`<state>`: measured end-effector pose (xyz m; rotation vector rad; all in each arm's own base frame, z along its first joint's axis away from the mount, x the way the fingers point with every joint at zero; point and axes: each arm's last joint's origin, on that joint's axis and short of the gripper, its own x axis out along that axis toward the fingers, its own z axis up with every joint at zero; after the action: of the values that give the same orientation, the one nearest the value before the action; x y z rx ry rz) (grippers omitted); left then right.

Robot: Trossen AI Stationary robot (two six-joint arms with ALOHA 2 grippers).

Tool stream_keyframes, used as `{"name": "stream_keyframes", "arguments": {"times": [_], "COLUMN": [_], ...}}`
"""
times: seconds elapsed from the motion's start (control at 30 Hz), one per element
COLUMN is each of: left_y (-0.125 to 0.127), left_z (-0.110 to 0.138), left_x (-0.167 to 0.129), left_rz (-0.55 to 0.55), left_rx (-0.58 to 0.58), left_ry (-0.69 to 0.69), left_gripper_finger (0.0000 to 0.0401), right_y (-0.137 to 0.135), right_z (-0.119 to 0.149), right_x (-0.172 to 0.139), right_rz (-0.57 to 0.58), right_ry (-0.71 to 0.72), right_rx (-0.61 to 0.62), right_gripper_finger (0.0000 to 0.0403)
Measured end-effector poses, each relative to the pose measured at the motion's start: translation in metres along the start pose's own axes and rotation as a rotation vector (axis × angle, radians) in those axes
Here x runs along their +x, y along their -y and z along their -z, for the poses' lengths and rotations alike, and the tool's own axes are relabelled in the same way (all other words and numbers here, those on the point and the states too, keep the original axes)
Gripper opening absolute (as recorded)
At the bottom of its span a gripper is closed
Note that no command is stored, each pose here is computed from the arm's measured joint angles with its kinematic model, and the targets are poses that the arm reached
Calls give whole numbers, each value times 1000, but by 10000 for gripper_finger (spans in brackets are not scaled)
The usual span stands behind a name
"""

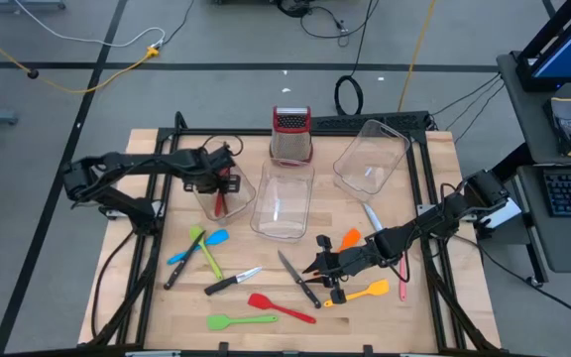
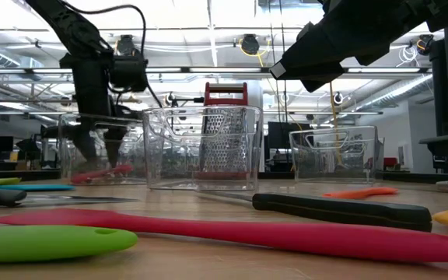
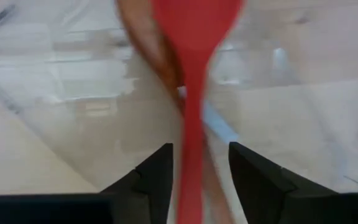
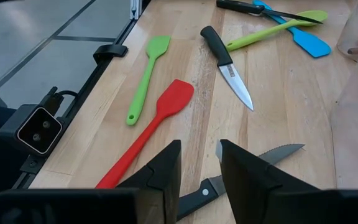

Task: Pick & Place Kitchen Items
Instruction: Put the black knife into the middle transparent bin

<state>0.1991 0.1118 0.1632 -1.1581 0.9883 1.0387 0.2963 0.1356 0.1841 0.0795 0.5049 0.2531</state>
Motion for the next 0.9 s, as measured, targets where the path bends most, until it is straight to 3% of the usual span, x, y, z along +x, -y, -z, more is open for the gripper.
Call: {"name": "stream_keyframes", "arguments": {"times": [0.27,0.47,0.7,0.9], "left_y": [-6,-10,-8,-3], "left_z": [1,18,50,74], "left_x": [-48,-86,-110,-116], "left_rz": [215,382,505,495], "left_rx": [12,74,247,484], "left_ry": [87,162,191,280], "left_gripper_finger": [177,173,172,172], "right_y": [0,0,0,0], "right_z": [0,0,0,0], "right_x": [0,0,0,0], "right_rz": [0,1,1,1], "right_ry": [1,1,1,0], "right_rx": [0,0,0,0], "right_gripper_finger": [100,100,100,100]}}
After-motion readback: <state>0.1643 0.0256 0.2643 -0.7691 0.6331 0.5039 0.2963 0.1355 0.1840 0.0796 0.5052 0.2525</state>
